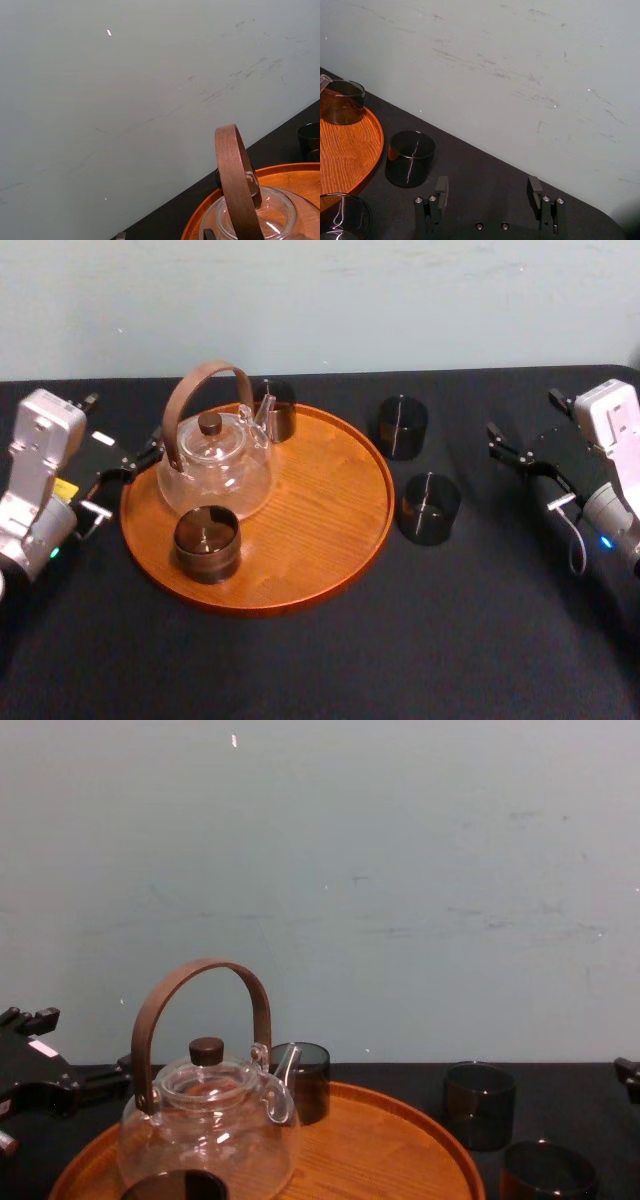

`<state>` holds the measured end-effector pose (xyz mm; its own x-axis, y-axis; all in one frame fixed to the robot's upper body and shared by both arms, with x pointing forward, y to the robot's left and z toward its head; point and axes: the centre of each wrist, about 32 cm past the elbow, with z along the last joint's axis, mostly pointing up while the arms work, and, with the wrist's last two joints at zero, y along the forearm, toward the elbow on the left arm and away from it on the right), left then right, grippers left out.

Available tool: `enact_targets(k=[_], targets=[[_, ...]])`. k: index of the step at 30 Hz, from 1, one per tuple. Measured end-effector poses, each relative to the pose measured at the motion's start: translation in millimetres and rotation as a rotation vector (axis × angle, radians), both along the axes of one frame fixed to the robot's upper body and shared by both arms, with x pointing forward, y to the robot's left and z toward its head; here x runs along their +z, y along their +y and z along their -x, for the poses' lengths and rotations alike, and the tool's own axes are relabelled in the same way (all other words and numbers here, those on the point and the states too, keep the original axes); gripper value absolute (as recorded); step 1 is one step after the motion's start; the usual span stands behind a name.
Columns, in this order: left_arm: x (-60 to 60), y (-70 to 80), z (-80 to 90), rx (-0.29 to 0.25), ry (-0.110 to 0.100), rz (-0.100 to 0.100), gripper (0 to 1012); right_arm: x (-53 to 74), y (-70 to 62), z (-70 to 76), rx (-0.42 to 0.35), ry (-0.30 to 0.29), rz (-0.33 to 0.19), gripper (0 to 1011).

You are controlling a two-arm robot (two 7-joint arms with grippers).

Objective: Pick up the glass from the table and place it on the tray.

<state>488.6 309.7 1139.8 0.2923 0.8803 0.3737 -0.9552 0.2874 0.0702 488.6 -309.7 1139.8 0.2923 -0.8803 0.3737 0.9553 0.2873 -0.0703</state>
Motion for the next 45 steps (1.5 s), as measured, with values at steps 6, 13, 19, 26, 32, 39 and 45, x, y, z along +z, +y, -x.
enact_targets(k=[6, 13, 19, 26, 32, 39, 45], targets=[[0.0, 0.0, 0.0, 0.000, 0.000, 0.000, 1001, 0.0, 0.0, 0.0, 0.000, 0.000, 0.000, 1003], [0.0, 0.0, 0.0, 0.000, 0.000, 0.000, 1002, 0.0, 0.0, 0.0, 0.000, 0.000, 0.000, 1002], [0.0, 0.0, 0.0, 0.000, 0.000, 0.000, 1001, 0.0, 0.0, 0.0, 0.000, 0.000, 0.000, 1002], [0.0, 0.0, 0.0, 0.000, 0.000, 0.000, 1001, 0.0, 0.0, 0.0, 0.000, 0.000, 0.000, 1002], [0.0, 0.0, 0.0, 0.000, 0.000, 0.000, 1001, 0.0, 0.0, 0.0, 0.000, 0.000, 0.000, 1002], [0.0, 0.0, 0.0, 0.000, 0.000, 0.000, 1001, 0.0, 0.0, 0.0, 0.000, 0.000, 0.000, 1002], [0.0, 0.0, 0.0, 0.000, 0.000, 0.000, 1001, 0.0, 0.0, 0.0, 0.000, 0.000, 0.000, 1002]])
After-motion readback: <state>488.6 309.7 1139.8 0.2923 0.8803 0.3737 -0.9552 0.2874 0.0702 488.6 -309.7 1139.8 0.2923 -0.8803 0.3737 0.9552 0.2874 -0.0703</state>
